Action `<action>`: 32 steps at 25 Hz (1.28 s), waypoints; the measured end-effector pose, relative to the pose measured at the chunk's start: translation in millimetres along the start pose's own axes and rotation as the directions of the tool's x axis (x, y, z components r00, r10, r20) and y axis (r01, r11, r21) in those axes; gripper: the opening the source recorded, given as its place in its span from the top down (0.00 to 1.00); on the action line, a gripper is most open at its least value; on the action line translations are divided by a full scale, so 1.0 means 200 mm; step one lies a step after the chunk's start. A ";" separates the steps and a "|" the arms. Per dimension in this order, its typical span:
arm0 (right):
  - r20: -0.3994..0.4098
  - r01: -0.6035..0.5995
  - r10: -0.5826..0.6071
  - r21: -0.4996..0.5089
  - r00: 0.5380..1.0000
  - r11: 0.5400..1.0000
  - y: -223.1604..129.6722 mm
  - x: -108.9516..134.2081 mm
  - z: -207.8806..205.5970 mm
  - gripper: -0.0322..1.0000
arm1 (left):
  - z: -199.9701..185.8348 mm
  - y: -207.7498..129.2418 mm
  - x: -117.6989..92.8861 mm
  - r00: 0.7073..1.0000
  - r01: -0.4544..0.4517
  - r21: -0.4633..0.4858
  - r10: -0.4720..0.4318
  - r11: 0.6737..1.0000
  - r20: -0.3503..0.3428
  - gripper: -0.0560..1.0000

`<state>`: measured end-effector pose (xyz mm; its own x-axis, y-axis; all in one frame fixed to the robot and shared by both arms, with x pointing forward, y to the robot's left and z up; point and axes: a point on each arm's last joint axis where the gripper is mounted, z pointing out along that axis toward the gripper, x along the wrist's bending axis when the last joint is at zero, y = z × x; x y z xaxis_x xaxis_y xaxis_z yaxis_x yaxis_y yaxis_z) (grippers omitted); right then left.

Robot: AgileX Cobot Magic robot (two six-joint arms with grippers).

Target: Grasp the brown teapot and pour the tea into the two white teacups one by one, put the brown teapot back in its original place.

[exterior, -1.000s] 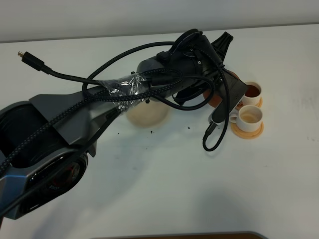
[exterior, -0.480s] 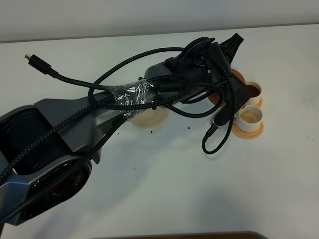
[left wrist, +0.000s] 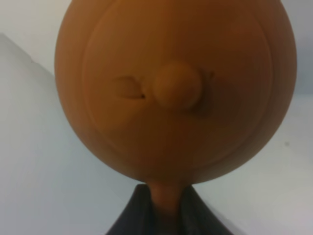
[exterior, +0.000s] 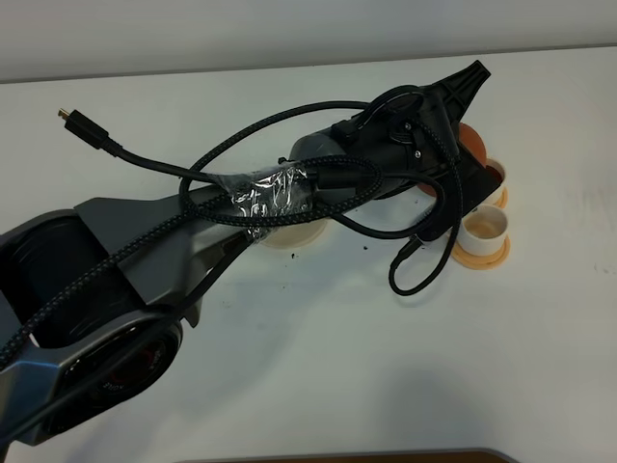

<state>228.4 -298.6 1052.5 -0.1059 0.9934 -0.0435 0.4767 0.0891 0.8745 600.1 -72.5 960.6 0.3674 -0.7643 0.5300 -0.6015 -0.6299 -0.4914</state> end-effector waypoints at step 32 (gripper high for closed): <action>0.000 0.000 0.000 0.000 1.000 1.000 0.00 0.00 0.00 0.74 | 0.01 0.04 0.02 0.988 -0.148 -0.011 0.147 0.989 -0.052 0.81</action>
<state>228.4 -298.6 1052.5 -0.1059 0.9934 -0.0435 0.4767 0.0891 0.8745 597.8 -81.0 957.6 0.2375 -0.8404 0.4871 -0.6569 -0.5084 -0.5568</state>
